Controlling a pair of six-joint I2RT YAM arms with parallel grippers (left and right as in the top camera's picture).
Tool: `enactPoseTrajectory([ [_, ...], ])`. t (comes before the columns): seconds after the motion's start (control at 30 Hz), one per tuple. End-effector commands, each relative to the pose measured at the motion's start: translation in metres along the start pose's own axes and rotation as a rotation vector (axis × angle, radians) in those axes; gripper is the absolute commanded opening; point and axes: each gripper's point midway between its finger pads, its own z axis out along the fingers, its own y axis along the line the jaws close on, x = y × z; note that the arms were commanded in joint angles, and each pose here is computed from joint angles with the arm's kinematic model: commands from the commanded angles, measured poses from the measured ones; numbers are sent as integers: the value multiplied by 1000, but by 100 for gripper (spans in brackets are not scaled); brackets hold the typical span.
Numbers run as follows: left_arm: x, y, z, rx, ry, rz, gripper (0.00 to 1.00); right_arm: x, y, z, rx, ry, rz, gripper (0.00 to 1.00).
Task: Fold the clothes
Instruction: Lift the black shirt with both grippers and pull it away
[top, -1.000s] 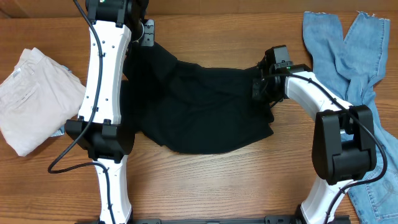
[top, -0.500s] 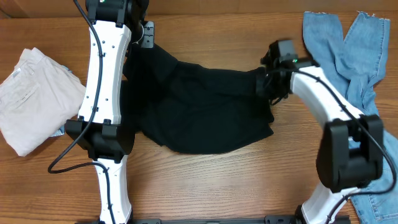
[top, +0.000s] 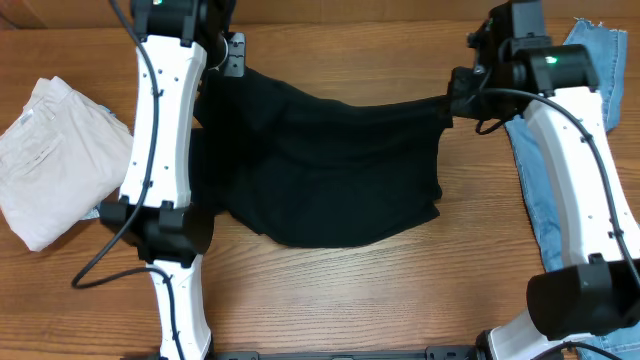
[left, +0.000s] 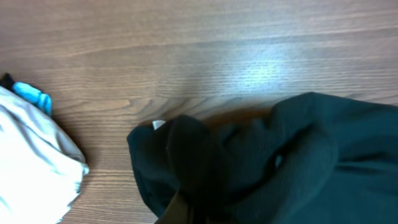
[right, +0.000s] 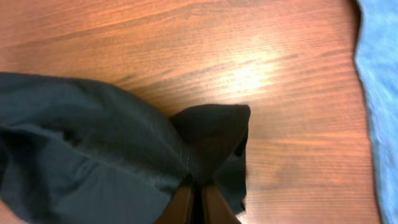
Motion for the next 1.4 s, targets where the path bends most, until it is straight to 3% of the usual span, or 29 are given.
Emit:
enactPoseTrajectory([
  [0.0, -3, 4, -61, 19, -127, -2, 4, -9, -2, -44, 4, -84, 3, 4],
  [0.27, 3, 11, -115, 32, -234, -14, 4, 8, -5, -81, 8, -86, 13, 4],
  [0.9, 44, 28, -218, 59, -416, -37, 4, 47, 4, -185, -37, -290, -15, 4],
  [1.37, 81, 39, -278, 79, -542, -52, 4, 79, 3, -218, -51, -335, -22, 4],
])
